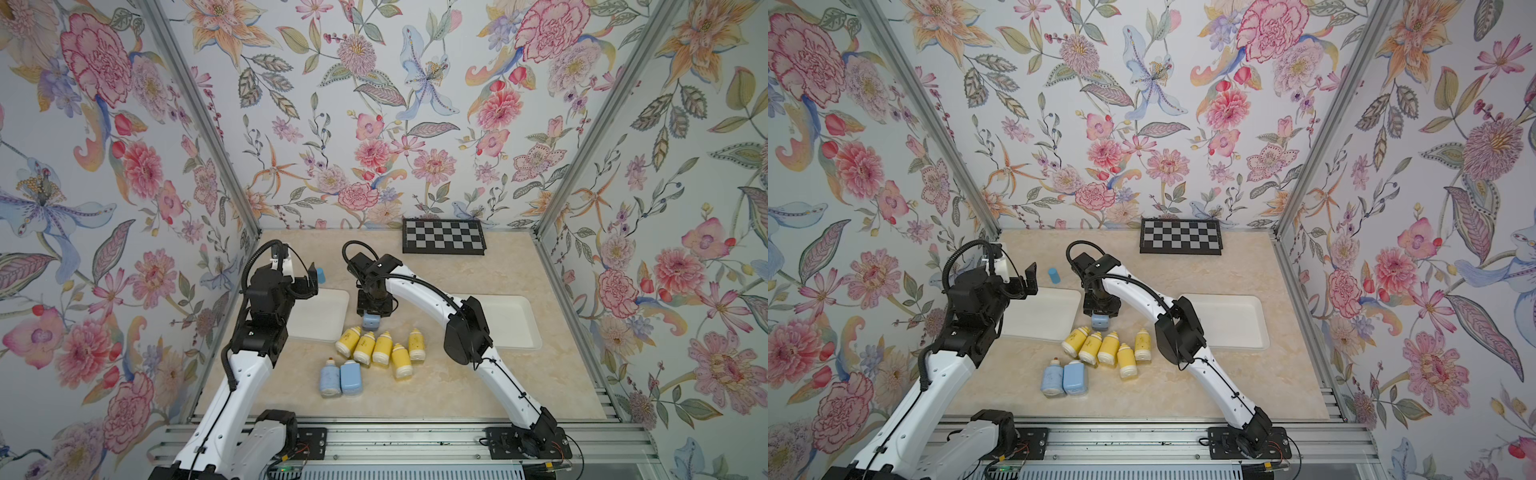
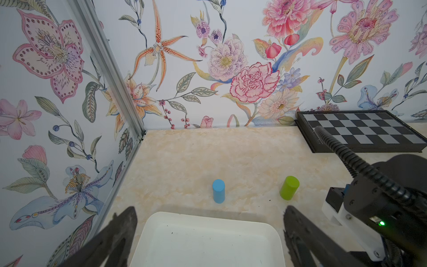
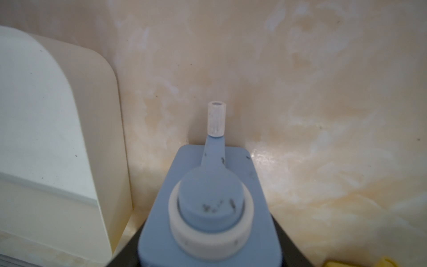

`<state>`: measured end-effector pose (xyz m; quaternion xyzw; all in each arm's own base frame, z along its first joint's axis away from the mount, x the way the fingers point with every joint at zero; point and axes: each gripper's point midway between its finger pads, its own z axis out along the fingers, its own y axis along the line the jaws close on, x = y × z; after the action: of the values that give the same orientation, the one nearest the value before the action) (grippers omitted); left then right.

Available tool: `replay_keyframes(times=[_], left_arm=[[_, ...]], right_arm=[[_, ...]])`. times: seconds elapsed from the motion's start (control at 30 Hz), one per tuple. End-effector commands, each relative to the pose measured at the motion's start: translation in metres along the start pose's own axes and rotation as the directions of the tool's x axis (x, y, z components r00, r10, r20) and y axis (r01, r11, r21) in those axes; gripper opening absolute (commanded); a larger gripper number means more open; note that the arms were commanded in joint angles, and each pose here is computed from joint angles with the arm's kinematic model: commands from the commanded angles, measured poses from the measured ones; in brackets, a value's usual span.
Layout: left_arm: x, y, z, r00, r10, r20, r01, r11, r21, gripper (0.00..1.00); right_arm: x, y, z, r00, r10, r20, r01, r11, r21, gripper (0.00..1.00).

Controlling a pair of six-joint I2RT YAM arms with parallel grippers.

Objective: Place the pencil sharpeners by color into the storage box
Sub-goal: Pick up the pencil sharpener from the center of the board, then place the pencil sharpener in the storage box.

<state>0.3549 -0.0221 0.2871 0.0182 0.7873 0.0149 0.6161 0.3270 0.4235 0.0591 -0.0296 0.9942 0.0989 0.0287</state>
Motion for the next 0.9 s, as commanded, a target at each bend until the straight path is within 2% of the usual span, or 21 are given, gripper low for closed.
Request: replay_keyframes(times=[0.0, 0.3, 0.57, 0.7, 0.87], left_arm=[[-0.002, 0.0, -0.003, 1.0, 0.015, 0.017, -0.015, 1.0, -0.006, 0.99], [-0.002, 0.0, -0.002, 1.0, 0.015, 0.014, -0.015, 1.0, -0.005, 1.0], [-0.002, -0.002, -0.002, 1.0, 0.012, 0.014, -0.012, 1.0, 0.006, 1.0], [0.0, -0.004, 0.0, 1.0, 0.011, 0.01, -0.012, 1.0, 0.012, 0.99], [0.002, -0.004, 0.001, 1.0, 0.011, 0.003, -0.011, 1.0, 0.015, 0.99]], right_arm=[[0.007, -0.01, 0.003, 1.0, -0.006, -0.025, 0.007, 0.999, 0.039, 0.53], [-0.003, -0.008, -0.029, 0.996, -0.082, 0.044, 0.081, 0.996, 0.022, 0.44], [-0.022, -0.015, -0.09, 0.977, -0.142, 0.158, 0.146, 0.989, -0.01, 0.42], [-0.029, -0.029, -0.125, 0.962, -0.173, 0.21, 0.18, 0.984, -0.014, 0.42], [-0.032, -0.069, -0.164, 0.951, -0.174, 0.254, 0.174, 0.984, 0.024, 0.42]])
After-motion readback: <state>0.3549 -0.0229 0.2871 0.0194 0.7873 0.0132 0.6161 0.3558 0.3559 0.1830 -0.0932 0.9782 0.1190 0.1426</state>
